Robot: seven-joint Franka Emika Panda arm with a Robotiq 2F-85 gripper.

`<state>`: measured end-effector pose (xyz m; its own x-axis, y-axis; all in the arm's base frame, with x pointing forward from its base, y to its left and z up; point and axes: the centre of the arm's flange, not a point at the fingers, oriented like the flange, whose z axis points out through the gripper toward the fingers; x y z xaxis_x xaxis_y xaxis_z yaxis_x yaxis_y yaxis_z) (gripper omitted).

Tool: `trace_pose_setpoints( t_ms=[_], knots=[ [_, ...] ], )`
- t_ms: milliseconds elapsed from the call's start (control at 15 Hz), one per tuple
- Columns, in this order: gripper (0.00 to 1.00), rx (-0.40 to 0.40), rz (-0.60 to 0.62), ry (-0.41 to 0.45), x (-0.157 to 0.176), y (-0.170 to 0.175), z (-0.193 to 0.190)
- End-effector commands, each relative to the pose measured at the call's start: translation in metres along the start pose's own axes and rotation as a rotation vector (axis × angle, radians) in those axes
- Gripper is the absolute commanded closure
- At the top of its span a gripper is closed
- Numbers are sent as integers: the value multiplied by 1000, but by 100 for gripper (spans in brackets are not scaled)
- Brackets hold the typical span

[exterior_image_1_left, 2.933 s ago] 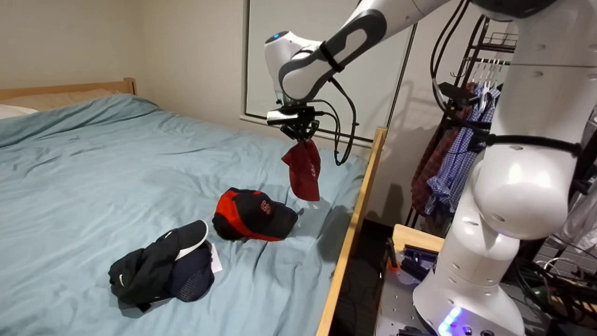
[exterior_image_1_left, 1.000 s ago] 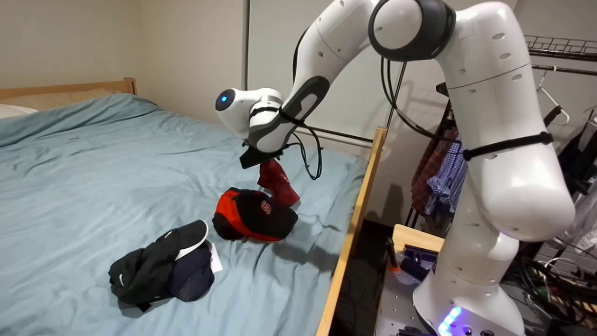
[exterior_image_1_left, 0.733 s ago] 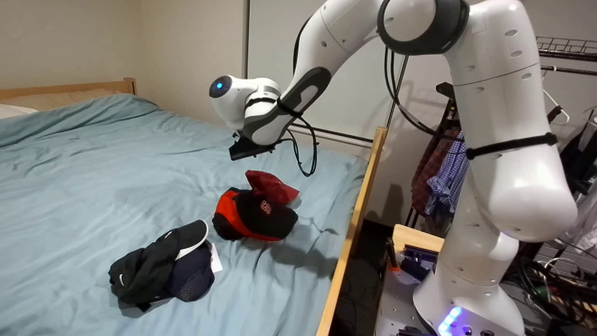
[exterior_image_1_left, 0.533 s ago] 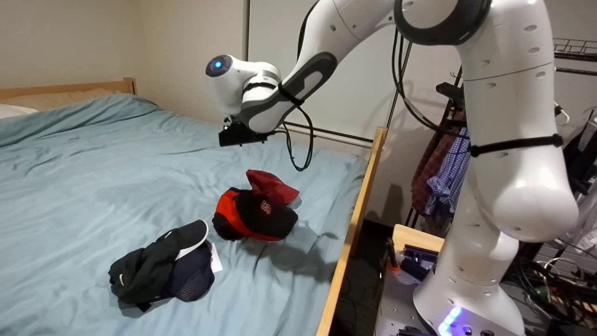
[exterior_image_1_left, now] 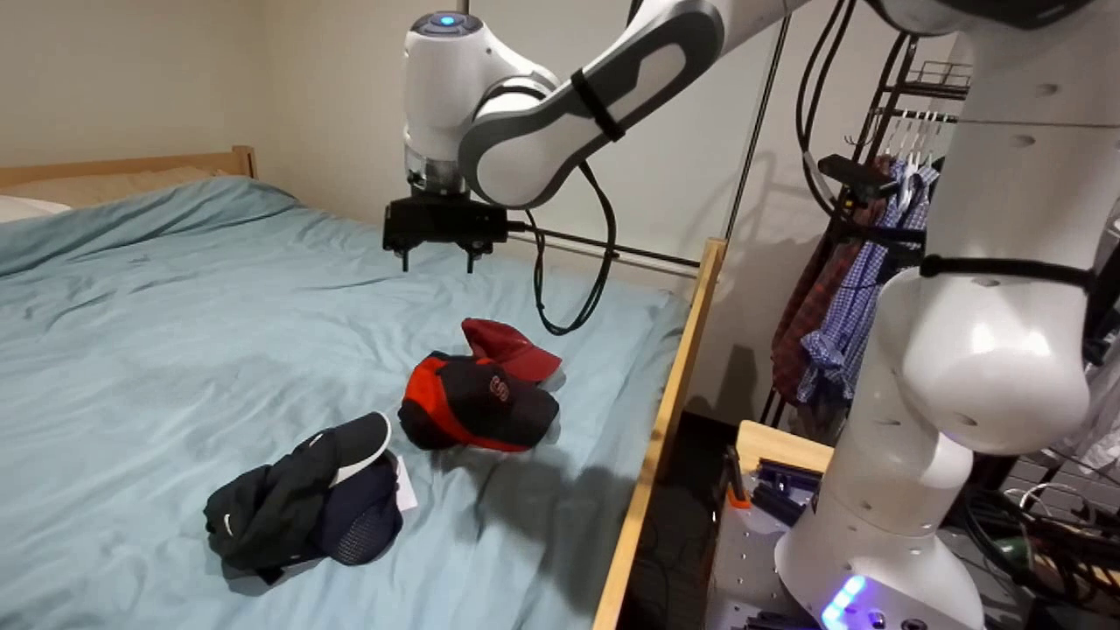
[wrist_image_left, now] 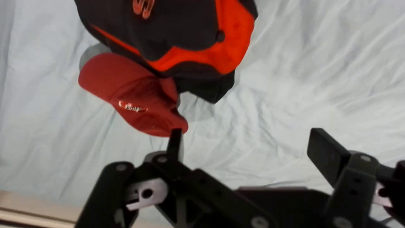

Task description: Separate the caps on the left from each other

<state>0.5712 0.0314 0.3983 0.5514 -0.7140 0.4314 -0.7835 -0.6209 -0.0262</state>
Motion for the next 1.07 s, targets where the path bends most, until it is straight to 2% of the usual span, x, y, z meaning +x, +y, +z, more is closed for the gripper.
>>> trace_pose_setpoints(
  t_ms=[0,200,267,533,667,1000],
  knots=[
    [0,13,-11,-29,-13,0,-6],
    [0,20,-18,-46,-23,3,-10],
    [0,-8,4,-81,-21,-3,-4],
    [0,61,107,-175,-36,-34,32],
    [0,76,146,-195,-43,-45,52],
    [0,33,158,-247,-62,-66,97]
  ],
)
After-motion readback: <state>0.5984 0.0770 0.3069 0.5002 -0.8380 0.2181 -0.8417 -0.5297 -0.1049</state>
